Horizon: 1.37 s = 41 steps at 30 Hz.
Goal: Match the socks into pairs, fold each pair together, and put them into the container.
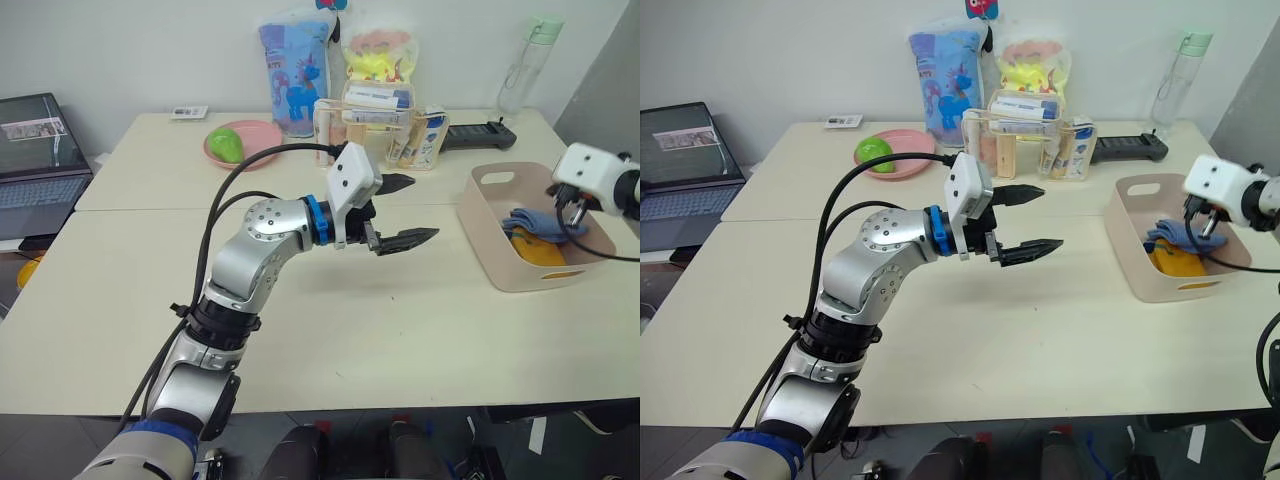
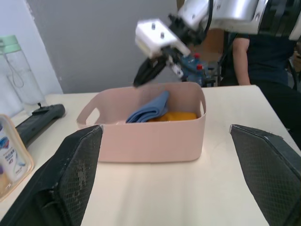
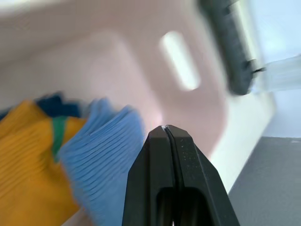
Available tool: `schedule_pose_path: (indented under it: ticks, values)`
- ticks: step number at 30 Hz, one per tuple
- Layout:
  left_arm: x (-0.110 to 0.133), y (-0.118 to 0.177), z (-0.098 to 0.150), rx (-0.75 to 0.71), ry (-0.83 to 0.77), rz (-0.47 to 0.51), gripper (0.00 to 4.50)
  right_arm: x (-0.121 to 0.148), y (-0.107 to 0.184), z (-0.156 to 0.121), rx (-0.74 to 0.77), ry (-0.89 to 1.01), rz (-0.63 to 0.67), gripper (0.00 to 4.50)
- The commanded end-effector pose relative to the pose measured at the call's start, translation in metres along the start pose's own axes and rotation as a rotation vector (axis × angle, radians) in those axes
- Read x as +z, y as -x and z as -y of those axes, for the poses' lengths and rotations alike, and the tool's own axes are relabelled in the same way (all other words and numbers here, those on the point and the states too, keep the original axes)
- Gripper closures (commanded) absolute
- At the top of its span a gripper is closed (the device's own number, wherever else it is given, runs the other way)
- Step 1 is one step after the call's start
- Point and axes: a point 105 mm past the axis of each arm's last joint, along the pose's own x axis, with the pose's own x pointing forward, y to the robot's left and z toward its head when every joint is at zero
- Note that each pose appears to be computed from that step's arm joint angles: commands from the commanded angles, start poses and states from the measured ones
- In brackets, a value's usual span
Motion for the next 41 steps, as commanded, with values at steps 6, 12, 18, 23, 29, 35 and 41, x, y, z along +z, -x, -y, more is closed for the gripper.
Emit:
schedule_pose_path:
  ticks: [6,12,18,23,29,35,41]
  values:
    - [-0.022,0.062,-0.04,0.338,-0.022,-0.02,0.0,0.108,0.005,-0.036,0.003,-0.219,0.485,4.47]
    - [-0.062,0.113,-0.05,0.657,0.055,-0.047,0.0,0.133,-0.02,-0.118,0.039,-0.465,0.577,2.84]
    - [-0.09,0.135,-0.027,0.75,0.088,-0.124,0.0,0.107,-0.034,-0.173,-0.012,-0.561,0.508,0.73]
    - [-0.124,0.16,0.003,0.816,0.135,-0.243,0.0,0.071,-0.036,-0.209,-0.114,-0.617,0.398,0.03]
    - [-0.134,0.178,0.007,0.904,0.105,-0.308,0.0,0.065,-0.035,-0.225,-0.112,-0.68,0.387,0.03]
    - [-0.136,0.17,0.009,0.912,0.126,-0.288,0.0,0.068,-0.039,-0.225,-0.108,-0.64,0.389,0.03]
    - [-0.136,0.165,0.013,0.9,0.155,-0.278,0.0,0.066,-0.044,-0.22,-0.106,-0.635,0.386,0.03]
